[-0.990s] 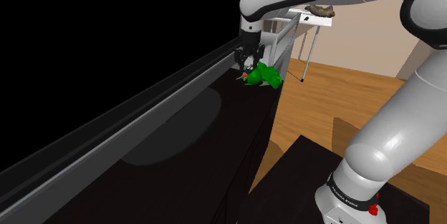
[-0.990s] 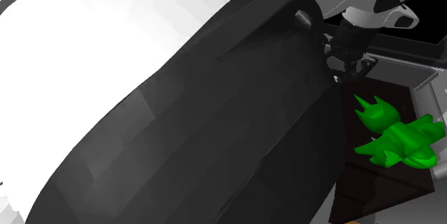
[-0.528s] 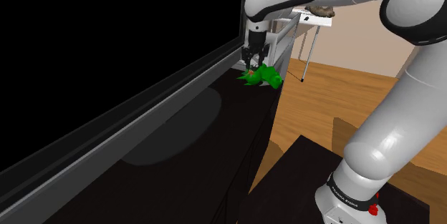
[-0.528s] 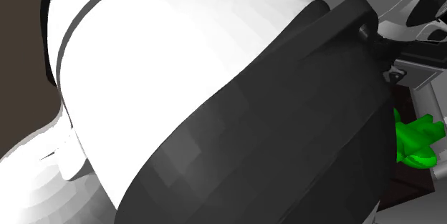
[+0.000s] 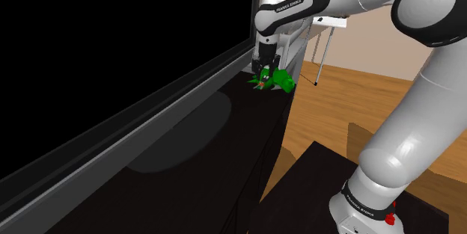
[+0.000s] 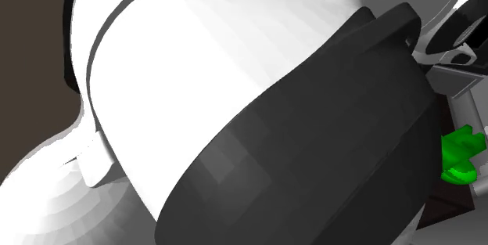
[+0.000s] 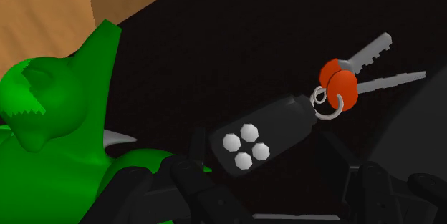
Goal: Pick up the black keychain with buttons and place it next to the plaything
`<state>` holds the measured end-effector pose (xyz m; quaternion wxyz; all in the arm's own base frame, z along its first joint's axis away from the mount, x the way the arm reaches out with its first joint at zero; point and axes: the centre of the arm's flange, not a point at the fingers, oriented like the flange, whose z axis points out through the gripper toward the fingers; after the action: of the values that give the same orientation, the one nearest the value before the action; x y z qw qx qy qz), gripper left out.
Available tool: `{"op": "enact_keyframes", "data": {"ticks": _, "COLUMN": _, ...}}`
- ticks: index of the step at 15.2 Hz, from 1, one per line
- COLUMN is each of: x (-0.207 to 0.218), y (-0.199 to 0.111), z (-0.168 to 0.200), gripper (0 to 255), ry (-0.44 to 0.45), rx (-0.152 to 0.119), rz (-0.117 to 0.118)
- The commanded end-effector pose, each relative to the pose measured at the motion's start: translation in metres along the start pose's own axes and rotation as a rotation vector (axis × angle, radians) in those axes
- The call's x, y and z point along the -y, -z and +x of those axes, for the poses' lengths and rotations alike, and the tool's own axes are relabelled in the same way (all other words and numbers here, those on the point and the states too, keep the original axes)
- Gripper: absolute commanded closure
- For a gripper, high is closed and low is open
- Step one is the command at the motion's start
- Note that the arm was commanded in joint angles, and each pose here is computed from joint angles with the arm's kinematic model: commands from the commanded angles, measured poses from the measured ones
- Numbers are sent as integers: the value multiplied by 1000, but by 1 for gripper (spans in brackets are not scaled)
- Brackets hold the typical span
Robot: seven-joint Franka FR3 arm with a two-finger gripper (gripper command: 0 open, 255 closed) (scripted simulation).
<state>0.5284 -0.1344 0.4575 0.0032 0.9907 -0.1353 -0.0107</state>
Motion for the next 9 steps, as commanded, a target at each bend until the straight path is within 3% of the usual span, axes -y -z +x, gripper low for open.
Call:
{"op": "enact_keyframes", "data": {"ticks": 1, "x": 0, "y": -10, "z": 0, "gripper": 255, "ry": 0, "rx": -1, "rz": 0}}
{"op": "enact_keyframes", "data": {"ticks": 9, "x": 0, "y": -52, "z": 1, "gripper": 255, "ry": 0, "rx": -1, "rz": 0}}
